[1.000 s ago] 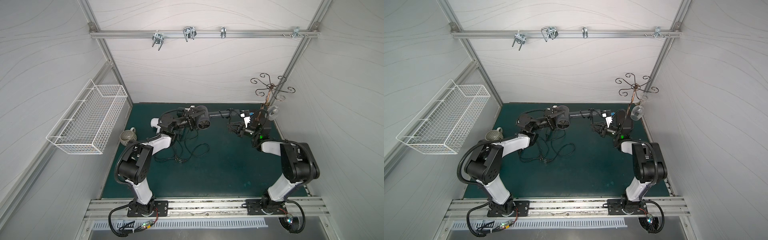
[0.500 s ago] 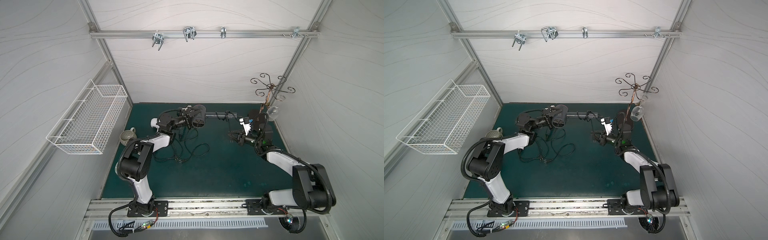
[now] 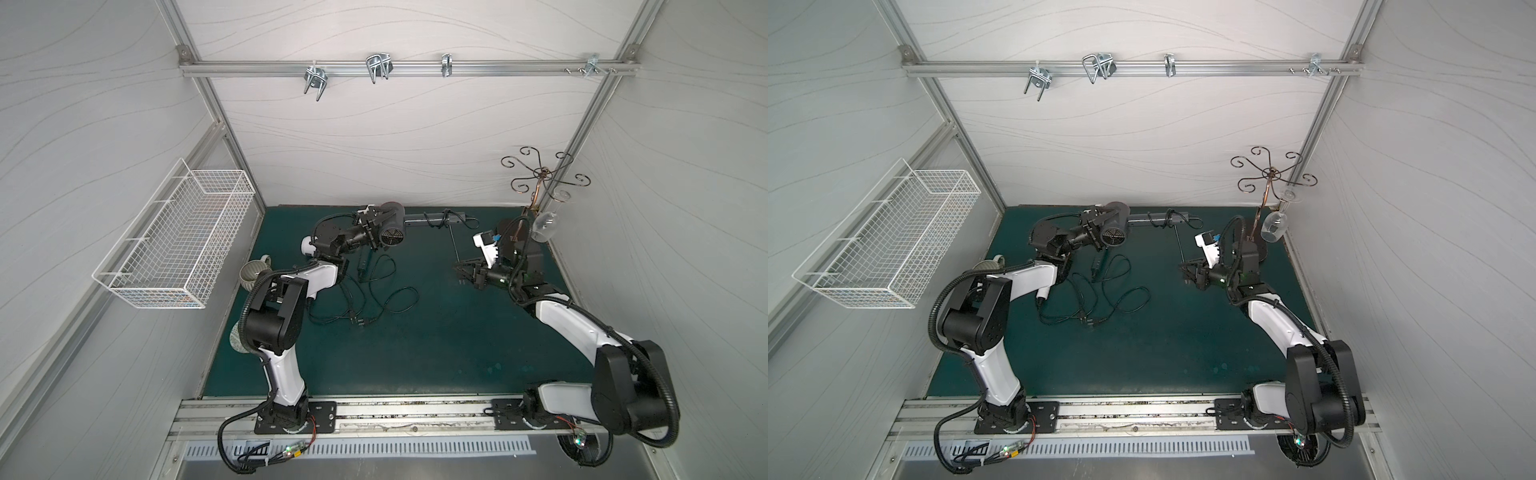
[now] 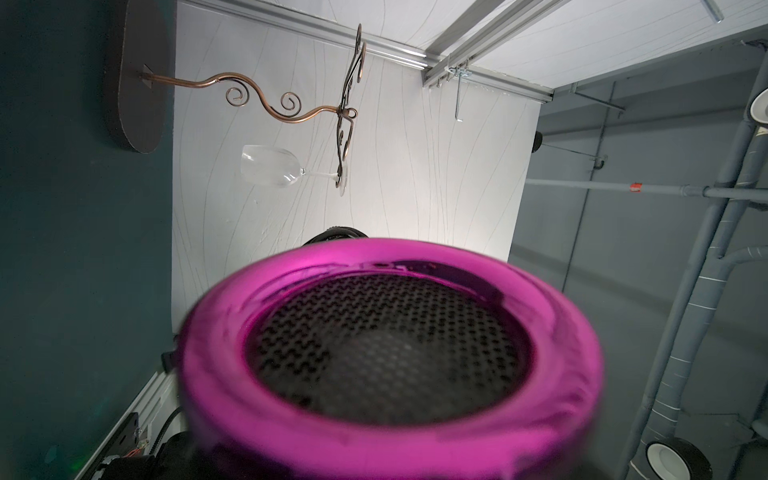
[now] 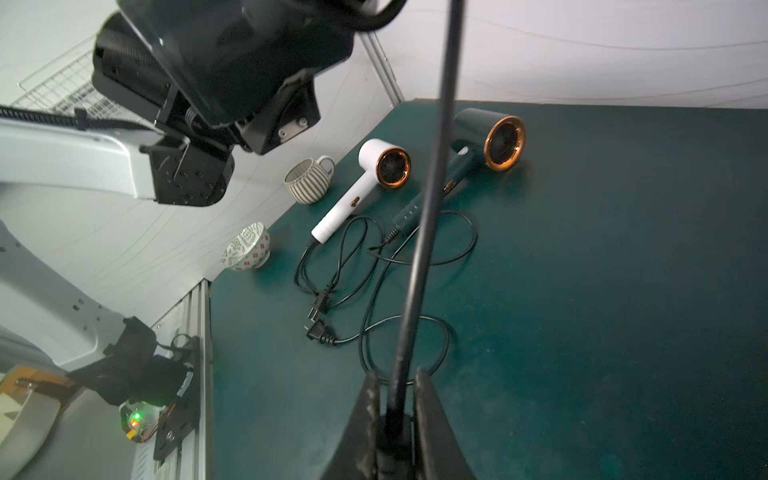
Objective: Wrap the cord around the hair dryer
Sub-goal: Wrap the power cord around the hair dryer.
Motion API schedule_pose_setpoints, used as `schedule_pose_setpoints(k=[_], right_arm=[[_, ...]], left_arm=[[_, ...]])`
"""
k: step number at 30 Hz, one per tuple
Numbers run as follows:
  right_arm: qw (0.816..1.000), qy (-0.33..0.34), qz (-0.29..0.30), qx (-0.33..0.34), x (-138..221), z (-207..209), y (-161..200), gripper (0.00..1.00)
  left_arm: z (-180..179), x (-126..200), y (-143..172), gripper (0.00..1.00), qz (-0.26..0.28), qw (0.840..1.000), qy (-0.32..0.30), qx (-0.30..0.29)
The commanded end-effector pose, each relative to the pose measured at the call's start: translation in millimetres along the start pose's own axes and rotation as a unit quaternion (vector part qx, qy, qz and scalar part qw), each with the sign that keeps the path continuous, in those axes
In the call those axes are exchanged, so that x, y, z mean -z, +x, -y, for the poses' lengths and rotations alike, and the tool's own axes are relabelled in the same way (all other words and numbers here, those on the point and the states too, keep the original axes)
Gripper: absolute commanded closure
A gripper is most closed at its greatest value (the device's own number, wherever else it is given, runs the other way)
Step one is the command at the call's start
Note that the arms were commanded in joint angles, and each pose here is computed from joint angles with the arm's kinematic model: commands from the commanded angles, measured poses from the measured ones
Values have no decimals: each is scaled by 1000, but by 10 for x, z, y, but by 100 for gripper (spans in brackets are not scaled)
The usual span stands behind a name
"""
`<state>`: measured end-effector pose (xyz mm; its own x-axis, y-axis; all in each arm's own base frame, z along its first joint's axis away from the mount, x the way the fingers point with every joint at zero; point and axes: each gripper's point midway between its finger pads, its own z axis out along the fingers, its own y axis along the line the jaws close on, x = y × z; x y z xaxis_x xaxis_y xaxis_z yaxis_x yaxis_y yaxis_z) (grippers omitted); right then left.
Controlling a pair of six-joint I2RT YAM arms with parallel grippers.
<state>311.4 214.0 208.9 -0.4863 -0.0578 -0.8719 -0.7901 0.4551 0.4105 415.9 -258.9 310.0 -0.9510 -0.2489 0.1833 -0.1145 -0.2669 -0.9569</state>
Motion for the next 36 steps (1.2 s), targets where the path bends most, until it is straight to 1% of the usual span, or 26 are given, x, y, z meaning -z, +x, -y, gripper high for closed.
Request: schedule_pose_setpoints(k=[1, 4, 9, 14, 17, 19, 21, 22, 23, 27, 29, 32, 36], right_arm=[[997, -8, -70, 12, -122, -170, 292, 100], [996, -12, -86, 27, -110, -342, 334, 100], [993, -23, -109, 47, -2, -651, 367, 100], [992, -32, -114, 55, 115, -883, 307, 100], [991, -29, -119, 60, 166, -929, 255, 100], [990, -16, -130, 61, 180, -882, 234, 100], [989, -13, -136, 48, 189, -782, 208, 100], [989, -11, -141, 39, 183, -727, 208, 100], [988, -9, -148, 46, 179, -681, 213, 100], [987, -10, -157, 42, 111, -524, 144, 100], [986, -24, -160, 40, 55, -480, 104, 100], [985, -37, -163, 39, -52, -395, 80, 100], [984, -43, -169, 42, -189, -276, 98, 100]], left_arm=[[529, -60, 23, 100, 5, 996, 76, -49], [338, -58, -62, 100, 14, 998, 48, -44], [-71, -46, -106, 100, 13, 997, -39, -63], [-427, 40, -164, 100, 26, 994, -91, -63], [-581, 82, -170, 100, 26, 992, -111, -59], [-695, 144, -154, 100, 37, 990, -132, -39], [-818, 234, -100, 100, 51, 986, -159, -13], [-885, 287, -51, 100, 57, 983, -172, 2], [-926, 319, 0, 100, 59, 982, -180, 15], [-1133, 472, 239, 100, 67, 972, -211, 73], [-1294, 557, 365, 100, 72, 963, -236, 110], [-1407, 576, 504, 100, 68, 958, -246, 133], [-1466, 520, 618, 100, 60, 956, -243, 151]])
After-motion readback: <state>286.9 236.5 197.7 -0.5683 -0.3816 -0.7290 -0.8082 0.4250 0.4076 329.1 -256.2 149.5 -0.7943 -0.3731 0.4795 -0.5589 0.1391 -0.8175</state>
